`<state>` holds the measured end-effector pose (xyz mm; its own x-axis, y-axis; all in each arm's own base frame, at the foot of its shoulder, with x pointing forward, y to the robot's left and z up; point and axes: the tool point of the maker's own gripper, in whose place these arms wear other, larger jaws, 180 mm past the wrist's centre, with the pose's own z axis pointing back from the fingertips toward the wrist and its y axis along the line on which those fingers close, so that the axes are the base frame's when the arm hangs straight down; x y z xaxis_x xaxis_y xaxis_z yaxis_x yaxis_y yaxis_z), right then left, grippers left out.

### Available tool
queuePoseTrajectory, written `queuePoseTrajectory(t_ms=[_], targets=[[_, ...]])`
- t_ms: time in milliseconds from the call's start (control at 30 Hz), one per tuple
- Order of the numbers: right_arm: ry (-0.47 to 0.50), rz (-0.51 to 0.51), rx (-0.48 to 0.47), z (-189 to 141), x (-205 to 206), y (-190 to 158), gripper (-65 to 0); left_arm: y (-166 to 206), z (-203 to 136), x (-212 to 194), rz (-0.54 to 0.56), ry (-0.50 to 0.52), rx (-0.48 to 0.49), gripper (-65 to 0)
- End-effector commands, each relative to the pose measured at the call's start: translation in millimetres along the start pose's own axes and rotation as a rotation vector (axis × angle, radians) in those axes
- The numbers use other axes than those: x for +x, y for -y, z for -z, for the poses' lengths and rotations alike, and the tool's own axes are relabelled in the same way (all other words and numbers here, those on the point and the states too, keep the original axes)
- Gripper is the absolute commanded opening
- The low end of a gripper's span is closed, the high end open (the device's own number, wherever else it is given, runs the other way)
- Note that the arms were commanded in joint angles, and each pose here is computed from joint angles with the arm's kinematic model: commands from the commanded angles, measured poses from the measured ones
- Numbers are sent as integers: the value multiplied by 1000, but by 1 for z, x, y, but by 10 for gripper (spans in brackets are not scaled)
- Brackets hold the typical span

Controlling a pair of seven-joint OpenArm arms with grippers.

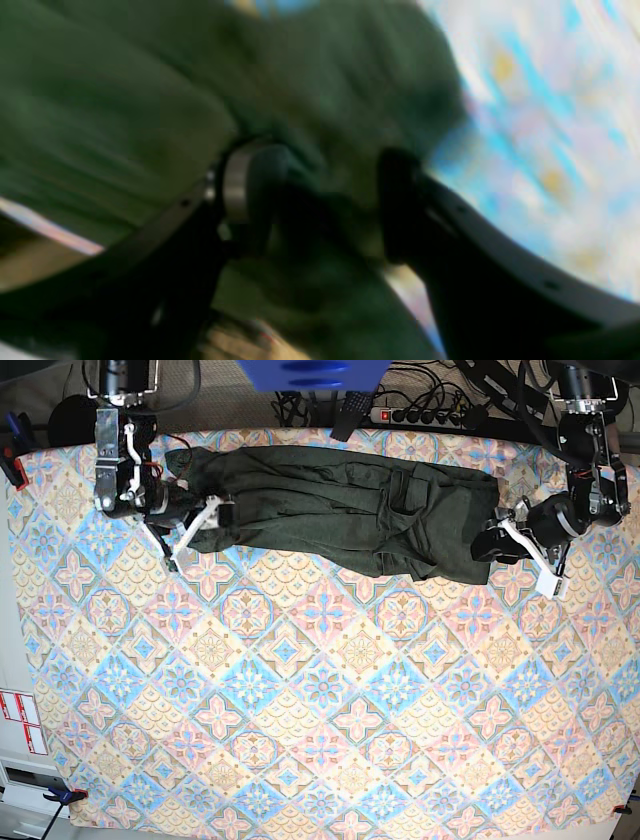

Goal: Fold the T-shirt properly
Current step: 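Hold both strip ends and press the left gripper's end flat, then push the held strip end inward toward the left gripper with the right gripper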

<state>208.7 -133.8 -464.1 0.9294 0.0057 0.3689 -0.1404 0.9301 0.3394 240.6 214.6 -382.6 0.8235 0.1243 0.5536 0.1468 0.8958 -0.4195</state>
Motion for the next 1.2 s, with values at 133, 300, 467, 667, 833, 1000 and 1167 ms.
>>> queuePoseTrajectory(t_ms=[133,300,467,667,833,1000,1167], targets=[[9,103,44,-2,-4,8,-316,1,-5,13,22,34,-5,-332],[21,139,103,-2,-2,-3,-316,-8,-2,5,-13,16,5,-332],[24,159,130,-2,-3,-8,-316,-11,0,7,-22,17,6,-332],[22,156,128,-2,-4,-8,-319,-10,0,10,-18,26,5,-332],[62,160,91,-13,6,9,-320,-10,0,10,-18,26,5,-332],[52,160,65,-24,6,20,-316,-11,0,11,-19,27,6,-332],[30,141,64,-29,4,18,-319,-11,0,11,-18,29,5,-332]])
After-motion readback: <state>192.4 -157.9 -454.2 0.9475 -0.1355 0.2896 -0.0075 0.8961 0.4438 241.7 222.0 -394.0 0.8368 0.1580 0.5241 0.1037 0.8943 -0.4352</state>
